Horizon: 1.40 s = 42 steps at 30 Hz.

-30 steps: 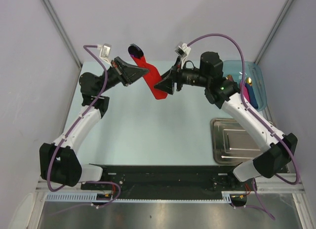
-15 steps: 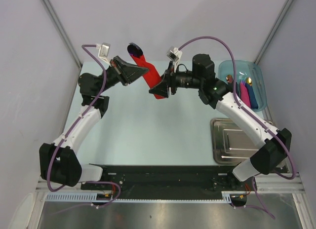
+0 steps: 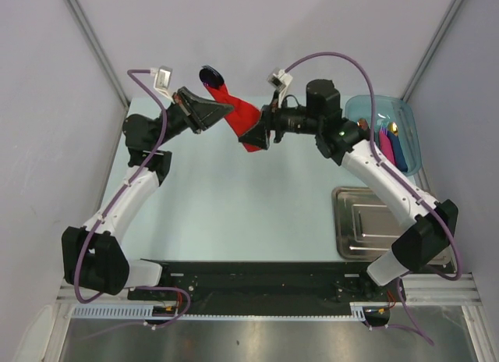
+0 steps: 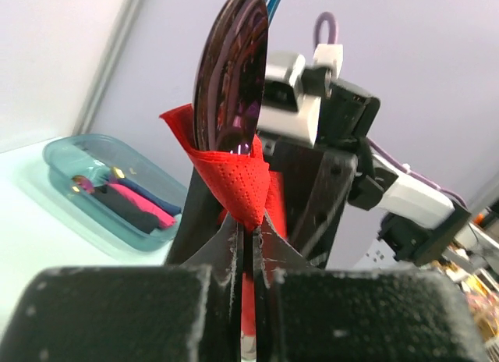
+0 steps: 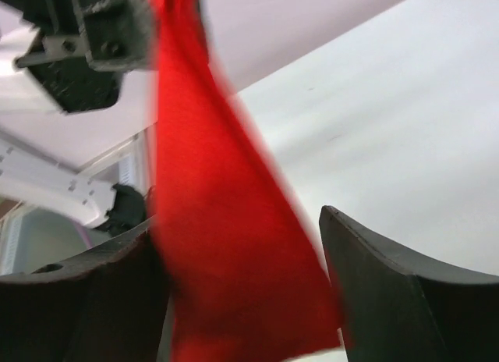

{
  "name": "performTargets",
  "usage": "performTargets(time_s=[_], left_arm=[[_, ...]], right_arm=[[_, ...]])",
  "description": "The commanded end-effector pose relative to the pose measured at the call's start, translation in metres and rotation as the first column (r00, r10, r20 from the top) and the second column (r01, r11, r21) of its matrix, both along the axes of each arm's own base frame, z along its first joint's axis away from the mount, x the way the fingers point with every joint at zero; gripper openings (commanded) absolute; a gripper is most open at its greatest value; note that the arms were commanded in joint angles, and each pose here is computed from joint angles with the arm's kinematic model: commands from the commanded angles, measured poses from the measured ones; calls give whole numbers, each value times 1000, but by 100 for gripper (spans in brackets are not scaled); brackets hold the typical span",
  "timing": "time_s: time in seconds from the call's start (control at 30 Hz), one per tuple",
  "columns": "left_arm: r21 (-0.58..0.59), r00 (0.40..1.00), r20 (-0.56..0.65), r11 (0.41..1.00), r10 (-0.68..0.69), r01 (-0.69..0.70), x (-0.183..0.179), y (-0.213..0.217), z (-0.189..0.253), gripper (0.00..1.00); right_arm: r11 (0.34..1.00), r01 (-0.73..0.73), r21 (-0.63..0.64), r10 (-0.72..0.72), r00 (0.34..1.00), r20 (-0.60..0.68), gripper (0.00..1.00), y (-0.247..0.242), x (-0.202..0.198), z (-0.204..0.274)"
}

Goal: Place the utensils on the paper napkin and roll it up

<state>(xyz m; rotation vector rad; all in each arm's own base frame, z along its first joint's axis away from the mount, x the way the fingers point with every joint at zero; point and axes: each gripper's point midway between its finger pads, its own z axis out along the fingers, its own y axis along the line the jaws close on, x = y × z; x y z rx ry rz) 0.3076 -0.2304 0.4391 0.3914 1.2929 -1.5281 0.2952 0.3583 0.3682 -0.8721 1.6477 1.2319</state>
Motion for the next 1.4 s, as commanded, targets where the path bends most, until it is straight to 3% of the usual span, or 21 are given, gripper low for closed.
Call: performTargets(time_s=[0.0, 0.13, 0.23, 0.43, 0.53, 0.63, 0.9, 1.37], left_arm=[[-14, 997, -1, 996, 83, -83, 12, 13, 4, 0], [-5, 994, -31, 994, 106, -106, 23, 17, -1, 0], [-5, 994, -42, 995, 104, -104, 27, 17, -1, 0], [-19, 994, -43, 995, 99, -100, 29, 17, 2, 0], [-19, 995, -41, 995, 96, -97, 27, 17, 3, 0], [-20, 995, -41, 995, 95, -96, 26, 17, 4, 0], [-27, 995, -55, 996, 88, -90, 24, 17, 8, 0], [-16, 1000, -10, 1000, 16, -16, 4, 9, 9, 0]], right_arm=[[975, 212, 61, -218, 968, 125, 79, -57, 38, 63], [944, 304, 125, -323, 927, 188, 80, -93, 51, 107], [935, 317, 159, -346, 913, 218, 71, -99, 48, 126], [961, 225, 160, -258, 937, 236, 38, -73, 24, 126], [976, 152, 156, -187, 953, 239, 28, -53, 10, 121], [985, 93, 143, -125, 963, 237, 25, -36, 0, 113], [999, 44, 17, -46, 971, 234, 28, -11, -1, 58], [999, 35, 10, -36, 969, 245, 52, -10, 11, 44]])
